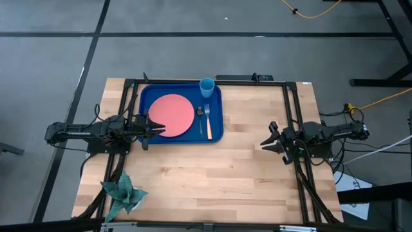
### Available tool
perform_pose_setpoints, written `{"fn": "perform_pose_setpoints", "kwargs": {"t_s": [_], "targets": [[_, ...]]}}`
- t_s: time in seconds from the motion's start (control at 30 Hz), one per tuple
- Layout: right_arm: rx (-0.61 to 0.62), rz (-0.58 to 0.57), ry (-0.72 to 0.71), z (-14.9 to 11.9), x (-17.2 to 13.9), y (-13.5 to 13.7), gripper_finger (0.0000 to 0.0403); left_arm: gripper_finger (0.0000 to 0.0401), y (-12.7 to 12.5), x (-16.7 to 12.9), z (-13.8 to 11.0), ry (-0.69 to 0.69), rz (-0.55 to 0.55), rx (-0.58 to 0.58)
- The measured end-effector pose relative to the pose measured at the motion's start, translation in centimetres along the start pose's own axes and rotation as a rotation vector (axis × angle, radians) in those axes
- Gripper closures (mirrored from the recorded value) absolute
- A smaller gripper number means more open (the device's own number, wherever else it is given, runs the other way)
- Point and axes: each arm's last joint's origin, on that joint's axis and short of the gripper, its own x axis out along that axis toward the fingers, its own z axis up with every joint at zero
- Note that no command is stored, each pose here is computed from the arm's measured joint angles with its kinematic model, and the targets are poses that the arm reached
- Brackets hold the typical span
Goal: Pick and place plate/cup/fork/spoon on tray
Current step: Return to Home Position
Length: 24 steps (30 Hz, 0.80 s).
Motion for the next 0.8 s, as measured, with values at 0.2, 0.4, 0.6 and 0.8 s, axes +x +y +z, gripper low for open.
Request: {"fn": "perform_pose_setpoints", "kwargs": {"t_s": [0.2,0.4,0.6,0.8], "targets": [[0.003,-0.001,0.004,-0.03,0.03,-0.01,0.0319,0.0321,0.0,0.0,0.0,0.0,0.0,0.0],[0.032,-0.001,0.006,-0.05,0.04,-0.01,0.0319,0.0321,0.0,0.0,0.0,0.0,0.0,0.0],[0.024,-0.001,0.006,-0.05,0.04,-0.01,0.0319,0.0321,0.0,0.0,0.0,0.0,0.0,0.0],[0.029,-0.001,0.006,-0.05,0.04,-0.01,0.0319,0.0321,0.01,0.01,-0.12,0.001,-0.002,0.0]]}}
